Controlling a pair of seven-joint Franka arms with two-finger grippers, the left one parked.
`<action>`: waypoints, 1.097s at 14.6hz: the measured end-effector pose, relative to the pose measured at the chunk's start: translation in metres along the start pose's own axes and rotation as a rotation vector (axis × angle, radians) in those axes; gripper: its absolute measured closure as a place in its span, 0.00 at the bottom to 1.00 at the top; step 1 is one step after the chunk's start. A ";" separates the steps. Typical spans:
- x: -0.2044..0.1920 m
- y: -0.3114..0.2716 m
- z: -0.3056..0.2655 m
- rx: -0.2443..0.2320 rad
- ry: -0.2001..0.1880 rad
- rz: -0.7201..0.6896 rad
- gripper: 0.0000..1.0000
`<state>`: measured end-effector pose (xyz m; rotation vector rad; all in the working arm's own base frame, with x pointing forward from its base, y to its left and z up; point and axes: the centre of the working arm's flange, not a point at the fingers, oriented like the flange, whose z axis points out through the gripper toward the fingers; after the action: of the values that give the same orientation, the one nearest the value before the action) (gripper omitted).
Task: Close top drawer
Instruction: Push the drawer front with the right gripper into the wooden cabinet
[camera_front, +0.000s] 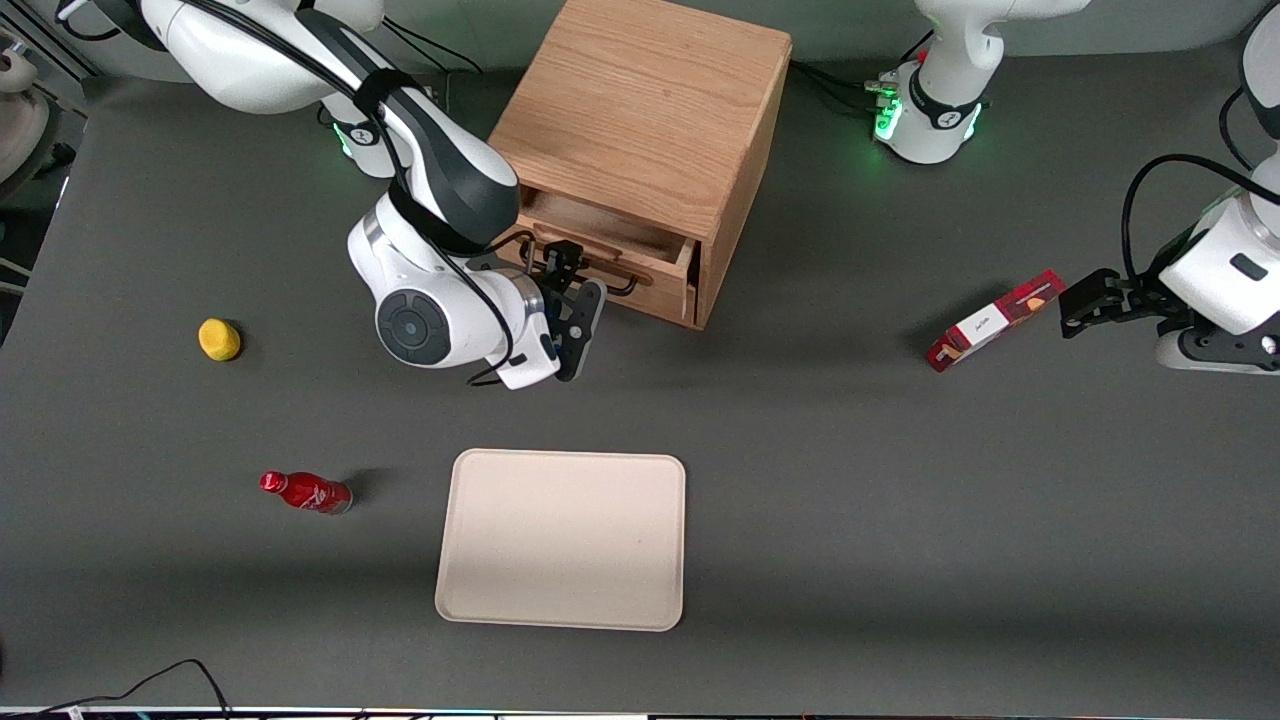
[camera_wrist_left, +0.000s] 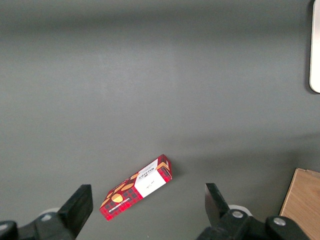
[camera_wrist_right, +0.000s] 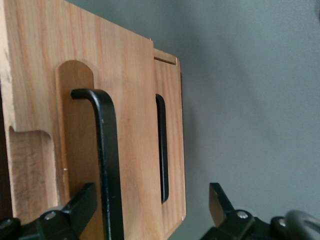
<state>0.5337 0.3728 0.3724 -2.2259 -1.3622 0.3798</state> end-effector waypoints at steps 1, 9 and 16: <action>-0.001 -0.004 0.003 0.004 0.003 0.000 0.00; -0.003 -0.027 0.022 0.034 0.017 0.001 0.00; -0.007 -0.040 0.025 0.034 0.059 0.014 0.00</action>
<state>0.4886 0.3885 0.3738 -2.2023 -1.3015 0.3370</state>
